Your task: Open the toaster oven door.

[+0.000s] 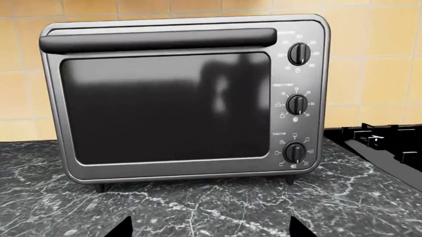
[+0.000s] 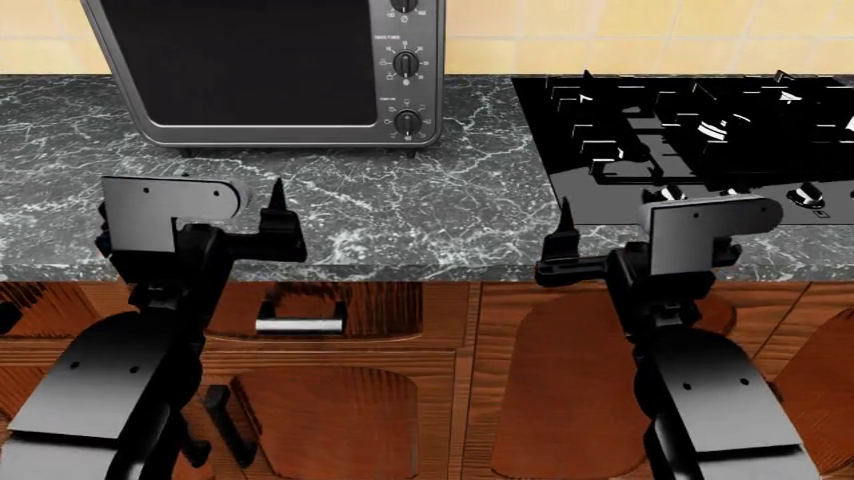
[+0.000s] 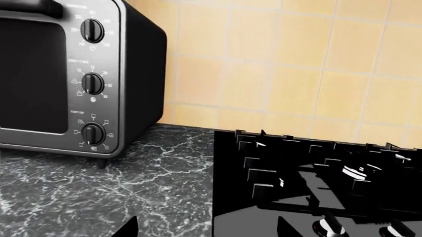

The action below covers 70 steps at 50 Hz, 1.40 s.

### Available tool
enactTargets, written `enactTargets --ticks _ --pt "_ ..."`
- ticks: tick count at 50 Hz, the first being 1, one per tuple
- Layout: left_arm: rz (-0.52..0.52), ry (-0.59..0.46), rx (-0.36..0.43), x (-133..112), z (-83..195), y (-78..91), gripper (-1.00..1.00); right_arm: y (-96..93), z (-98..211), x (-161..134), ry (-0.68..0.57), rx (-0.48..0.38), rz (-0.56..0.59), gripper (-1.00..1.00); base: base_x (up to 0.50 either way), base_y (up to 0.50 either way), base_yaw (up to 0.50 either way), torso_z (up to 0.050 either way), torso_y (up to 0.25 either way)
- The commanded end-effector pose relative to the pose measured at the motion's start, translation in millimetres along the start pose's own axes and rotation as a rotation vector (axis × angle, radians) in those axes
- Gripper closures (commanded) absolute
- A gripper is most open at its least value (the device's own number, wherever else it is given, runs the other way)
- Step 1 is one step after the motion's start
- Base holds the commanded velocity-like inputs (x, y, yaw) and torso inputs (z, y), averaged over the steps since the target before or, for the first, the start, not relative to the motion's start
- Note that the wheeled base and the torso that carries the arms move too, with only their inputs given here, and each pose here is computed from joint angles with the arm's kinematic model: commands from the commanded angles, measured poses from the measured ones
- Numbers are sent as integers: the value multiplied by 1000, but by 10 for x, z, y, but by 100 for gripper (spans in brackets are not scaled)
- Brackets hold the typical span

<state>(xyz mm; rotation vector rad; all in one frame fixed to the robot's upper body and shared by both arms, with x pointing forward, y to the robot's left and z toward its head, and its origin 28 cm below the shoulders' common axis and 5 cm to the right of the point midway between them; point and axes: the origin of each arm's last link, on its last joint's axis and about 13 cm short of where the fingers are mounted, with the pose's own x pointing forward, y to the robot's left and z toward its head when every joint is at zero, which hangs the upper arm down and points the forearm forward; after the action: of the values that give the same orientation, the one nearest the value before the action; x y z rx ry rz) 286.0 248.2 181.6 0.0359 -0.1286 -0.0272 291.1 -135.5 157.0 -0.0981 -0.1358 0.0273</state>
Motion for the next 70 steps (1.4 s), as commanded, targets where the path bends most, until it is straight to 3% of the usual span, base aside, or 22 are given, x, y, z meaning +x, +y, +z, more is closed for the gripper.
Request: enactTargets --ticks 1,12,56,59,63,70 --pt "23 -6 23 136 195 80 -100 -80 158 102 9 3 13 -100 0 -242 0 0 0" --pt "40 -14 31 119 219 104 -100 -61 142 84 -4 12 16 -100 23 -129 0 0 0" --pt "17 -24 57 26 242 107 -100 -18 69 35 21 16 44 -100 323 0 0 0 0" --pt "-3 -25 101 -28 264 121 -100 -15 78 28 16 16 44 -100 0 0 0 0 5" --pt "-42 -33 219 -132 335 168 -100 -2 66 24 16 18 50 -100 0 0 0 0 0" --pt "-136 -38 550 -271 562 311 -100 -2 43 28 23 22 57 -100 0 0 0 0 0"
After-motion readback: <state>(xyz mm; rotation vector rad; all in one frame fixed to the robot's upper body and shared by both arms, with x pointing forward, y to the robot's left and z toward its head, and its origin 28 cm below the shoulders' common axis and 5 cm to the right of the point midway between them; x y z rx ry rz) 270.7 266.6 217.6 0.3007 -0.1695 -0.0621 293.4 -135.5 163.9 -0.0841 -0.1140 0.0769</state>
